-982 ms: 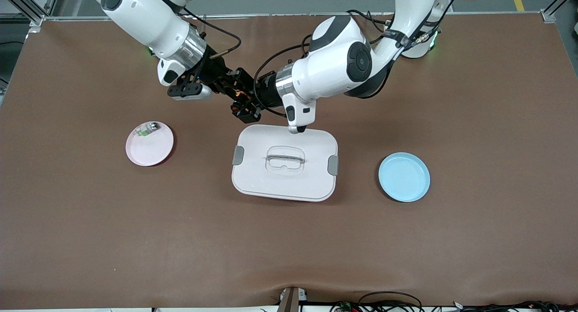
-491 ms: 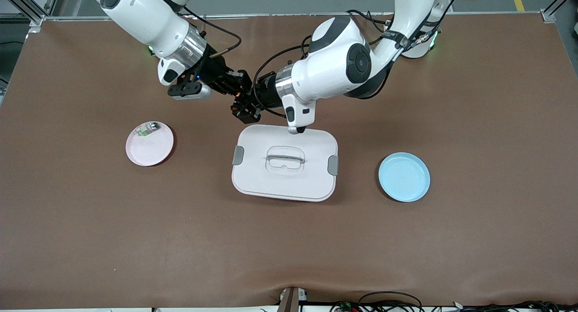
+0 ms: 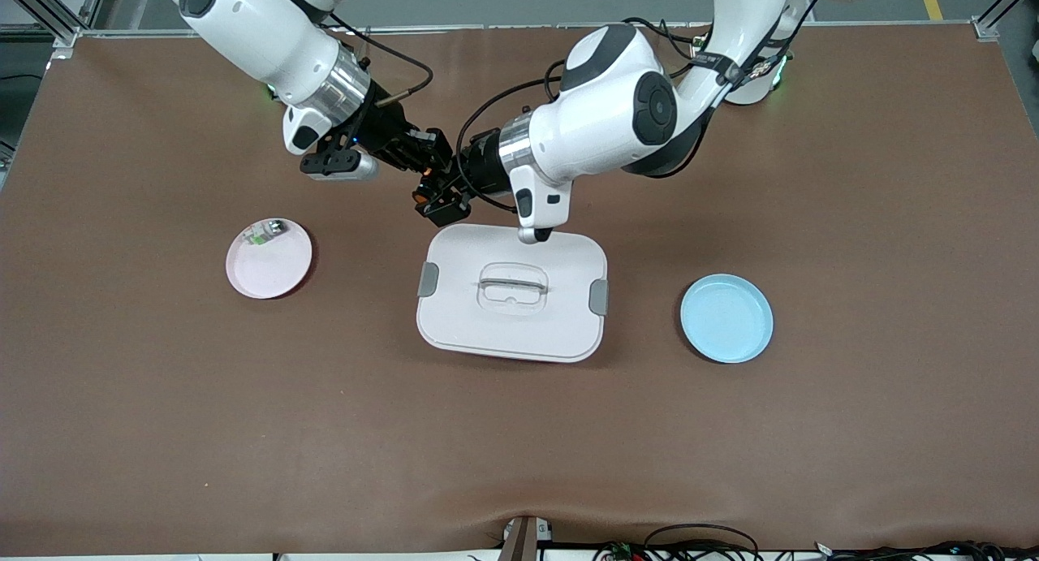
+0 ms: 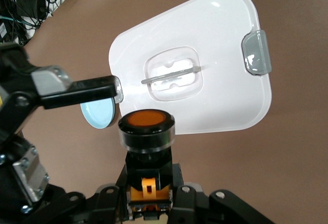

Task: Transfer orange switch to right arm and place
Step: 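Open the left gripper and withdraw it while the right gripper pulls away, then carry the switch with the right gripper over the pink plate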

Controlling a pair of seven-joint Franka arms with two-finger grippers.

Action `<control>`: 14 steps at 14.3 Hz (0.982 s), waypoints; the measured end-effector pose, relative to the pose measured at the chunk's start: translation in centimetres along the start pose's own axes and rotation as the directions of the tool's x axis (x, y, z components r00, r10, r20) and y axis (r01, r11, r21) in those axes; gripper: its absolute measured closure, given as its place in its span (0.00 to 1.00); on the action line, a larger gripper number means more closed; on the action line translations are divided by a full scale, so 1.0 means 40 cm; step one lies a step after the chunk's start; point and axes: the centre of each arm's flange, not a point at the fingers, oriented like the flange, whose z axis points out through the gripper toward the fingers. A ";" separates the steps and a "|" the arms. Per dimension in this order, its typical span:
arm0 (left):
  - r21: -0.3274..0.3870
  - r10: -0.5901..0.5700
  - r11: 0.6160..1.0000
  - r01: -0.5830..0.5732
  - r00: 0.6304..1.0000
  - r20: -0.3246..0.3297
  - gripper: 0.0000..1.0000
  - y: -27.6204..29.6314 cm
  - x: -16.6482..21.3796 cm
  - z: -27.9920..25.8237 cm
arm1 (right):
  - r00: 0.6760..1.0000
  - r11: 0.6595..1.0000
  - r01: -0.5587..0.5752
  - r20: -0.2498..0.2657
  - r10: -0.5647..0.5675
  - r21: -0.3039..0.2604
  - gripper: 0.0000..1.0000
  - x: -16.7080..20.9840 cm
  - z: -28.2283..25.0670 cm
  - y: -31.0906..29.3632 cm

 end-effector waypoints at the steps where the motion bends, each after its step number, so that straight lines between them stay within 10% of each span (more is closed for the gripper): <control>1: -0.010 0.006 1.000 -0.006 1.000 -0.004 0.00 0.007 0.004 -0.017 | 1.000 1.000 -0.002 -0.005 0.002 0.003 0.67 0.005 -0.001 0.000; 9: -0.043 0.197 0.971 -0.235 0.890 -0.412 0.00 0.096 0.184 -0.328 | 0.957 0.963 0.253 0.171 -0.235 -0.090 0.67 0.035 -0.021 0.069; 11: -0.002 0.236 0.963 -0.269 0.849 -0.472 0.00 0.106 0.269 -0.396 | 0.900 0.898 0.414 0.212 -0.381 -0.147 0.67 0.085 -0.050 0.128; 14: 0.136 0.322 0.945 -0.298 0.769 -0.552 0.00 0.097 0.432 -0.501 | 0.754 0.706 0.652 0.339 -0.563 -0.278 0.67 0.127 -0.071 0.214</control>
